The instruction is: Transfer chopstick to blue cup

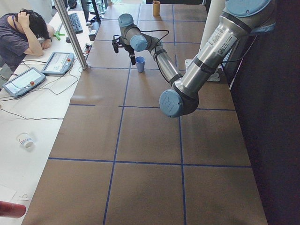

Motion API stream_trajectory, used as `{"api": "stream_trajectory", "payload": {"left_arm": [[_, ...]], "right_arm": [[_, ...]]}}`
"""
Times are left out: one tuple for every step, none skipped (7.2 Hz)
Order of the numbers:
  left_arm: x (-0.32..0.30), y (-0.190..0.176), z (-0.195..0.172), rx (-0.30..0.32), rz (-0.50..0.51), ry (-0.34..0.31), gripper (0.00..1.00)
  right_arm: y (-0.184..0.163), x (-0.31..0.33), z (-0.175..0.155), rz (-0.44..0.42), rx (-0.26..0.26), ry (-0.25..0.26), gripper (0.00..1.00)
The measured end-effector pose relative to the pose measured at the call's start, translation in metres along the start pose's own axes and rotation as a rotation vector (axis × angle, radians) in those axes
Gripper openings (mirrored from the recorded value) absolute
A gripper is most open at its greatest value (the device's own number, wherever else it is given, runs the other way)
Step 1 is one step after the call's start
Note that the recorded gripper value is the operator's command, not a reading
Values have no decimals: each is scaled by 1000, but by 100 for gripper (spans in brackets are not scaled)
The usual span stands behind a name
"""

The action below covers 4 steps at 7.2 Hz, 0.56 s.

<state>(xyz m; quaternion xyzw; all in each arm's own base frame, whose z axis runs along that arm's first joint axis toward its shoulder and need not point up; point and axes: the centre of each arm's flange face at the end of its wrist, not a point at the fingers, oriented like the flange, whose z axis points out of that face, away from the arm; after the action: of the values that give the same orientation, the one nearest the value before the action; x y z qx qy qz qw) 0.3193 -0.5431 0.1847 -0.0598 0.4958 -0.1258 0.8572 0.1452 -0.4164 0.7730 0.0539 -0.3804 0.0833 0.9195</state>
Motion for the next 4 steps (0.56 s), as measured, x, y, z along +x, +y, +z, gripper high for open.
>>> {"api": "stream_trajectory", "payload": {"left_arm": [[0,0,0,0,-2,-1,100],[0,0,1,0,-3,-1,100],[0,0,1,0,-3,-1,100],[0,0,1,1,-3,0,100]], "right_arm": [[-4,-1,-6,-2,14,-1,0],[-8,-1,-21,0,44,-5,0],[-9,-1,-41,9,81,-9,0],[-10,-4,-65,16,118,-12,0]]}}
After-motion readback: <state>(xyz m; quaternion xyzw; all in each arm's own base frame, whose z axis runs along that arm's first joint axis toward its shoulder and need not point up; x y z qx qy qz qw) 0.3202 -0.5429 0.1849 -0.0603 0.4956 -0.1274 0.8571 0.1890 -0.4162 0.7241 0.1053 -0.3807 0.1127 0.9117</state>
